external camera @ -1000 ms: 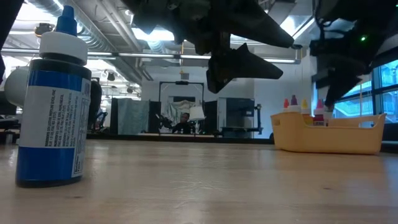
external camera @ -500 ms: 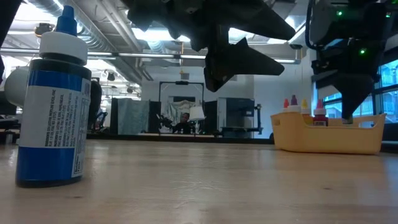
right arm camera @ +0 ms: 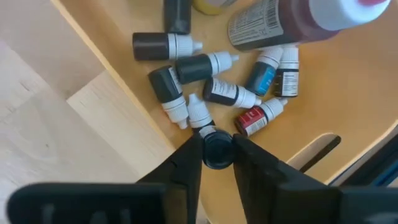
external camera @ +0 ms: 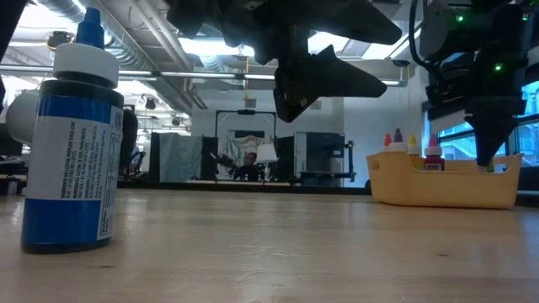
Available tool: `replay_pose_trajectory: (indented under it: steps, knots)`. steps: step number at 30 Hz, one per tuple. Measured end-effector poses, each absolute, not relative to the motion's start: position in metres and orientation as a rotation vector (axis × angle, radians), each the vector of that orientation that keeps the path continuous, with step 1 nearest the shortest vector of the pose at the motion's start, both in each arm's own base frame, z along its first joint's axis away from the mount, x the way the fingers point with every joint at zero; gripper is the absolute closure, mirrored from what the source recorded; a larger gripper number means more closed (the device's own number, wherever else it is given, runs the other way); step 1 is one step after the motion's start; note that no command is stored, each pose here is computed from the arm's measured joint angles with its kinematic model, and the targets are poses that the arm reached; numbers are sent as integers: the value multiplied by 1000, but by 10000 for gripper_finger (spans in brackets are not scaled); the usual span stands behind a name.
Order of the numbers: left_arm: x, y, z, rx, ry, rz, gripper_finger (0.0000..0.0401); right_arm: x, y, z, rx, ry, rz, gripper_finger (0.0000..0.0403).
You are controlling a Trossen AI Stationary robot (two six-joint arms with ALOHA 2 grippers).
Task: Pick & Place food coloring
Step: Put the green food coloring bottle into the yellow bin
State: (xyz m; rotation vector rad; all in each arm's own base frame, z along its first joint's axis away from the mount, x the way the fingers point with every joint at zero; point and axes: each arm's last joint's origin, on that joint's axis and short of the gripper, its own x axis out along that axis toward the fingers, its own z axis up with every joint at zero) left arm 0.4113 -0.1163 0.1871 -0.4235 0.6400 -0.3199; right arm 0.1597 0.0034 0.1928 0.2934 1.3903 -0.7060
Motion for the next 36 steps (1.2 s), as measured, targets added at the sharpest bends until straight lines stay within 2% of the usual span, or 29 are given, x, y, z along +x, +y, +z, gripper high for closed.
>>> replay_pose_trajectory:
  steps: [10,14,22,25,31,36]
  knots:
    - [412,-117,189,-358,627,-339,212,159,3,193,292,1396,-710,269]
    - [418,-119,206,-338,677,-331,212,159,3,193,289,1396,-708,258]
    - [397,-147,255,-86,975,-26,212,159,2,193,250,1374,-736,254]
    - [384,-165,266,-122,1006,57,213,159,1,194,234,1361,-749,254]
    - [365,-193,263,-339,1058,177,213,161,1,194,235,1340,-751,254]
    - [354,-207,251,-353,1124,256,213,165,1,194,227,1307,-732,254]
